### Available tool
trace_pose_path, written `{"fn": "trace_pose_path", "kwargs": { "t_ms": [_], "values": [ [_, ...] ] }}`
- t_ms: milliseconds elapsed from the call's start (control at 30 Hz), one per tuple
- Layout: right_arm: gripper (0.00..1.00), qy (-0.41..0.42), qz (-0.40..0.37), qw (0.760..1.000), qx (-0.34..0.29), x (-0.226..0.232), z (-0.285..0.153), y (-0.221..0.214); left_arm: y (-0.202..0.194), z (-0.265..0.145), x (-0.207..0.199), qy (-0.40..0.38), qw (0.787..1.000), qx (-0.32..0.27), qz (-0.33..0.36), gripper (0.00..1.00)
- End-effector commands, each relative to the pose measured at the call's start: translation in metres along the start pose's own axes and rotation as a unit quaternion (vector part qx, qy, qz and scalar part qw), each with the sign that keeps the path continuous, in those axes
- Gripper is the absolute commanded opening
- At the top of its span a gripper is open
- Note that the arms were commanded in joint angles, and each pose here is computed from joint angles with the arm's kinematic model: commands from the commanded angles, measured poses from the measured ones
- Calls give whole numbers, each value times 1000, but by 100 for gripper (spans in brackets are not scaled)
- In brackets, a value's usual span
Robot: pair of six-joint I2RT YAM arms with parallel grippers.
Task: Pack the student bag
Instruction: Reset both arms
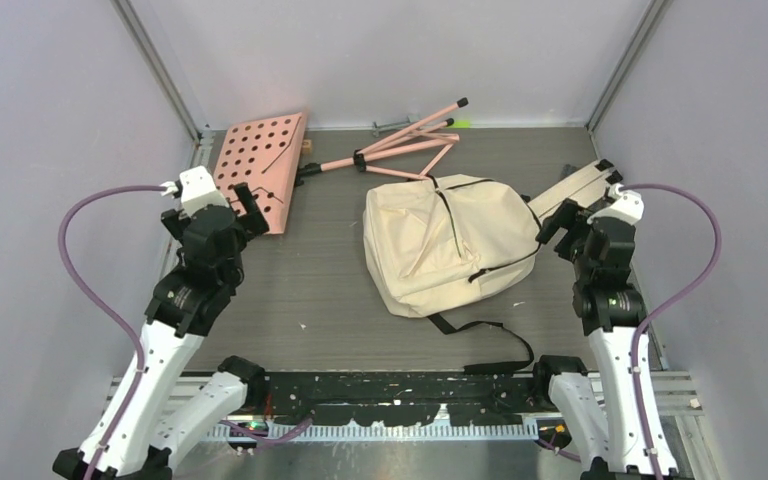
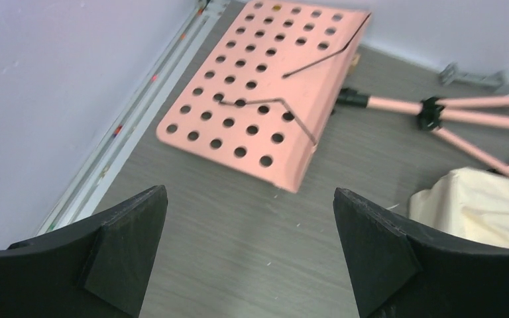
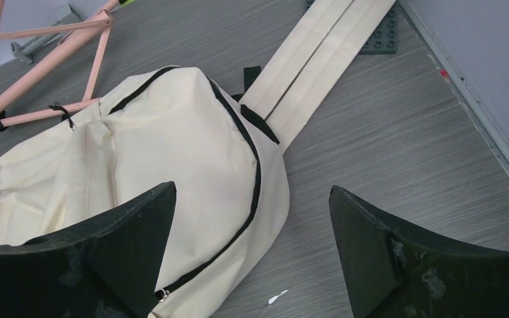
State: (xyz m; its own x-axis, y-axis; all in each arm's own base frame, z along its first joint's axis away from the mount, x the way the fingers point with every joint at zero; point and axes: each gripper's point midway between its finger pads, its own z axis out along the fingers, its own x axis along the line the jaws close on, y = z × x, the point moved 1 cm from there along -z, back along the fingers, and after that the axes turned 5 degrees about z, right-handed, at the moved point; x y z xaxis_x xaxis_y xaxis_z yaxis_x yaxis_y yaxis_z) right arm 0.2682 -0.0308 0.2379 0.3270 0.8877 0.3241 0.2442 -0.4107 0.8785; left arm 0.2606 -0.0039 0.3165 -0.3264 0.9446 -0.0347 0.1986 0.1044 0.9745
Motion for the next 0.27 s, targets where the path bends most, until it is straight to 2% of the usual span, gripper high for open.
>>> {"fn": "trace_pose_path", "kwargs": {
  "t_ms": [0, 233],
  "values": [
    [92, -8, 19, 998, -67, -6, -7, 16, -37, 1, 18, 52, 996, 62, 37, 100],
    [92, -14, 7, 998, -59, -9, -10, 15, -36, 2, 16, 51, 996, 60, 35, 100]
  ]
}}
